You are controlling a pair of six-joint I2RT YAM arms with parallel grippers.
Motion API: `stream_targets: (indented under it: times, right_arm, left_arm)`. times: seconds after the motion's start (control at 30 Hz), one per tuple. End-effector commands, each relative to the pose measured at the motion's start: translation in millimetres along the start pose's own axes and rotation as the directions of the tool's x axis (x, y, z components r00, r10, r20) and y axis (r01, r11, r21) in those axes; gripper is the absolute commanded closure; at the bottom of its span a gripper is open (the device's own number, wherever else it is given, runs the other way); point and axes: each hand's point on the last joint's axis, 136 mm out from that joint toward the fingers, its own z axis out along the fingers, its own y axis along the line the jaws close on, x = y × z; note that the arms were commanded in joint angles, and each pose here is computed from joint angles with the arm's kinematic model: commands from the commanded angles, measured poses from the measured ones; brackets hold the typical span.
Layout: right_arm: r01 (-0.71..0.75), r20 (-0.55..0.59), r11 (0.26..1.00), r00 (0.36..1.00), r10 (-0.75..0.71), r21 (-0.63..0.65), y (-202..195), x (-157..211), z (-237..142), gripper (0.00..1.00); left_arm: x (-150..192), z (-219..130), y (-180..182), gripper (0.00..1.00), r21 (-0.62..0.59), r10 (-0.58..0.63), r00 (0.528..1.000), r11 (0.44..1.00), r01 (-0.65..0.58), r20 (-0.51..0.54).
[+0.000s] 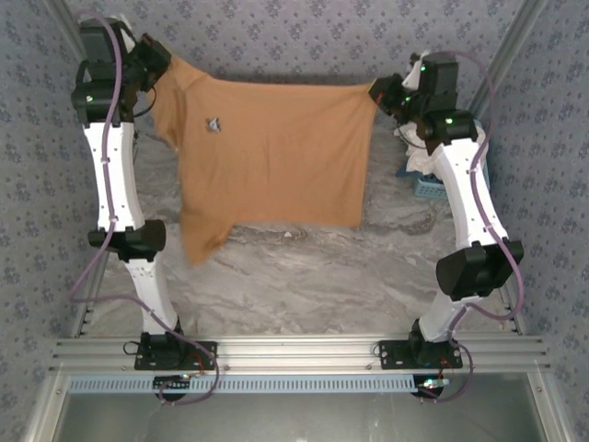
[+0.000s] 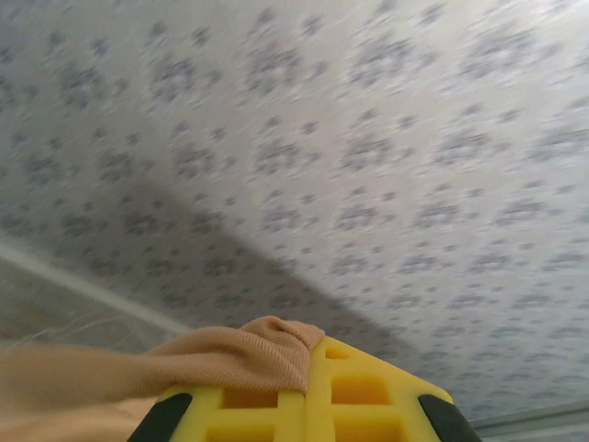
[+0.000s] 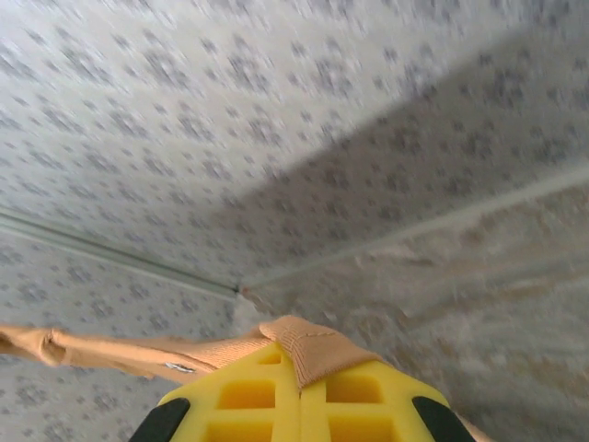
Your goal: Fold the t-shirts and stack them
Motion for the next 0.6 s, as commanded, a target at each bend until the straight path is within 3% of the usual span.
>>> stream_targets:
  times: [0.0, 0.1, 0.2, 0.27, 0.37, 0.57]
  right_arm:
    - [0.031, 0.133, 0.995, 0.991, -0.018, -0.096, 33.2, -52.1, -31.9, 1.0]
    - [0.033, 0.174, 0.995, 0.985, -0.017, -0.09, 30.5, -70.8, -44.1, 1.0]
    - [0.029, 0.164, 0.998, 0.986, -0.018, -0.064, 18.7, -68.9, -47.0, 1.0]
    - [0.023, 0.13, 0.999, 0.991, -0.019, -0.028, 2.7, -54.7, -43.2, 1.0]
    - [-0.011, 0.073, 0.998, 0.997, 0.007, 0.06, -40.1, -16.3, -35.2, 1.0]
    - [-0.064, -0.111, 0.94, 0.988, 0.107, 0.335, -155.3, 118.7, -36.0, 1.0]
  left_arm:
    - [-47.6, -77.6, -82.5, 1.0, 0.259, 0.024, 0.984, 0.963, -0.069, 0.175]
    - [-54.5, -114.9, -104.1, 1.0, 0.289, 0.055, 0.971, 0.949, -0.123, 0.231]
    - [-28.7, -133.0, -104.8, 1.0, 0.242, 0.13, 0.977, 0.955, -0.168, 0.168]
    - [10.8, -127.2, -92.1, 1.0, 0.184, 0.186, 0.982, 0.964, -0.189, 0.037]
    - [94.9, -114.3, -48.0, 1.0, 0.039, 0.27, 0.943, 0.963, -0.267, -0.193]
    - [266.5, -126.6, 90.1, 1.0, -0.179, 0.042, 0.887, 0.974, -0.139, -0.46]
